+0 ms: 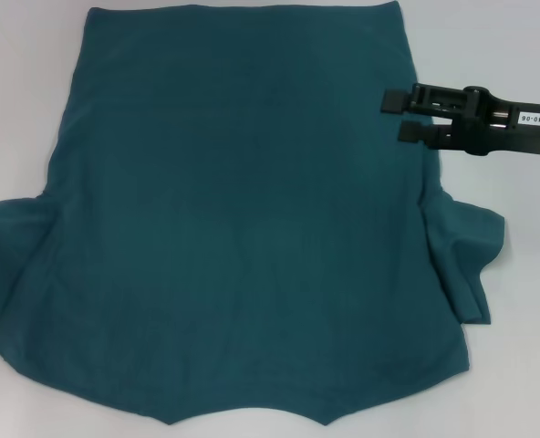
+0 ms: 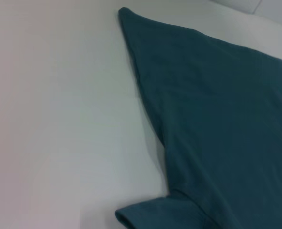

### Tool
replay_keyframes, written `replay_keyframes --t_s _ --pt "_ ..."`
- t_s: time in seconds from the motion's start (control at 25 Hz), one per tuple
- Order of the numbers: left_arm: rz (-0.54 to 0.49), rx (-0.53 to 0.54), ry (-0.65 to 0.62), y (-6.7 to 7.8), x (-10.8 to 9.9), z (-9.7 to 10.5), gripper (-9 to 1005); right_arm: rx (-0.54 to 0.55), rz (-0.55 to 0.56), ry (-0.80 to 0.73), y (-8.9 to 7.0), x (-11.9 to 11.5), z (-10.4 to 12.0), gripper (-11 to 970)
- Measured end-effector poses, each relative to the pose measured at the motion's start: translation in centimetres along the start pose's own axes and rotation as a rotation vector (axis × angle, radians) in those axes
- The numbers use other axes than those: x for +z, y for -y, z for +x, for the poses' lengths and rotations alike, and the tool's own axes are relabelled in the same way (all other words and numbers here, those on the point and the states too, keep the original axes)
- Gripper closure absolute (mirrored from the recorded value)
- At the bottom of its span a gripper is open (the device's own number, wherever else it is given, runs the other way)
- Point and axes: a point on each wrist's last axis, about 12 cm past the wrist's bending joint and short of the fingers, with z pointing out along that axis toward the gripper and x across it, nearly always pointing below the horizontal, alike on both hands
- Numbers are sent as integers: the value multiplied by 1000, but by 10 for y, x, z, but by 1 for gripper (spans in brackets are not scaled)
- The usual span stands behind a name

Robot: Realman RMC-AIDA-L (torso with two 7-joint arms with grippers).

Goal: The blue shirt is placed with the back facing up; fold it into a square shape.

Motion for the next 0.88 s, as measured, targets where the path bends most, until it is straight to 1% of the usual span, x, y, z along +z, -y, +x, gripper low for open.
replay_keyframes --t_s 0.08,0.12,0.2,0.48,0.64,0.88 --pt "-23 52 -22 2 -1 -13 998 0 -1 0 0 0 0 36" --pt "-23 52 -22 2 -1 -13 998 0 -1 -1 0 0 0 36" --pt "-43 84 -44 3 -1 -21 998 0 -2 -1 0 0 0 36" --pt "-88 189 -83 15 3 -46 997 0 -3 -1 -1 0 0 35" --pt "-100 222 -83 19 5 -55 997 -1 -4 -2 -1 1 -1 35" --pt "-104 240 -82 26 4 -64 997 -1 -2 -1 -1 0 -1 35"
